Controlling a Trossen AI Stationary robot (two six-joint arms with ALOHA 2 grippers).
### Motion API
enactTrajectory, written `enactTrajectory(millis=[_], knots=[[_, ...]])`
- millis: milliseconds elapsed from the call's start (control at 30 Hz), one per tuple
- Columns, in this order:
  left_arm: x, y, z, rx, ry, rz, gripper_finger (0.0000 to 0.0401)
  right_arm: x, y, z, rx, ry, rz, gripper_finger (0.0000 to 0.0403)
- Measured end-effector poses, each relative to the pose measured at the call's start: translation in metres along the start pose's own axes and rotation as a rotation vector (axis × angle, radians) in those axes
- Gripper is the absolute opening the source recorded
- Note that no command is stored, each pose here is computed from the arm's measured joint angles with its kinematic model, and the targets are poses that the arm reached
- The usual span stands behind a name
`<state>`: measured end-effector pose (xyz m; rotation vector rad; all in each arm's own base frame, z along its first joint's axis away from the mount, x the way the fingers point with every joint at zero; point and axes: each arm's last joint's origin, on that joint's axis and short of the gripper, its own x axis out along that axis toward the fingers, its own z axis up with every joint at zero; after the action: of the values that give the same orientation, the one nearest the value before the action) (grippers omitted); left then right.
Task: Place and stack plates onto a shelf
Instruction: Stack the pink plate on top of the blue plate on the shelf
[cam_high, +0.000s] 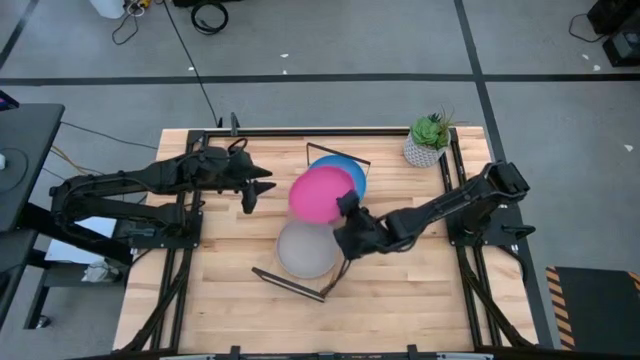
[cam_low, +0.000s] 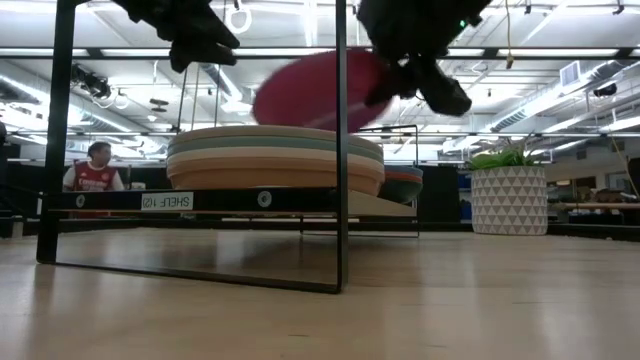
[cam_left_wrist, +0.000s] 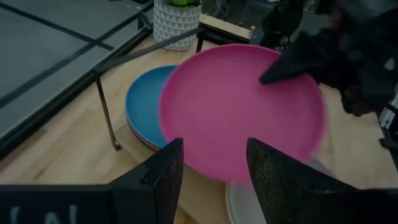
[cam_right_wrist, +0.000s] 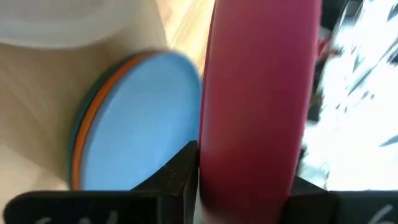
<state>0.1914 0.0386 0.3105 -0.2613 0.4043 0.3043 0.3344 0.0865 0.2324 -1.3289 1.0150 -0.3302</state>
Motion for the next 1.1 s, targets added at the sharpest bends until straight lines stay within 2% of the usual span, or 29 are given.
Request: enactTrajectory(millis=[200, 300, 400, 600, 800, 1000, 1100], knots=[[-0.002, -0.002, -0.002, 0.007, 0.019, 0.0, 0.0183, 0.02, -0.001, -0.019, 0.253, 0.109, 0.055, 0.0102], [-0.001, -0.002, -0.003, 0.001, 0.025, 0.0, 0.0183, 0.029, -0.002, -0.026, 0.302, 0.122, 0.112, 0.0102], [-0.001, -0.002, -0.003, -0.006, 0.027, 0.001, 0.0183, 0.037, -0.005, -0.031, 0.36, 0.144, 0.121, 0.0102], [-0.002, -0.001, -0.004, -0.007, 0.037, 0.003, 0.0183, 0.05, -0.009, -0.04, 0.392, 0.168, 0.155, 0.0102], [-0.002, -0.001, -0.005, -0.023, 0.048, 0.006, 0.0183, 0.057, -0.007, -0.041, 0.433, 0.069, 0.353, 0.0112], [-0.002, -0.001, -0.008, -0.03, 0.075, 0.013, 0.0183, 0.05, -0.005, -0.036, 0.429, 0.03, 0.38, 0.0162], [-0.002, 0.0, -0.009, -0.036, 0.091, 0.012, 0.0183, 0.038, -0.005, -0.031, 0.472, -0.007, 0.397, 0.0188]])
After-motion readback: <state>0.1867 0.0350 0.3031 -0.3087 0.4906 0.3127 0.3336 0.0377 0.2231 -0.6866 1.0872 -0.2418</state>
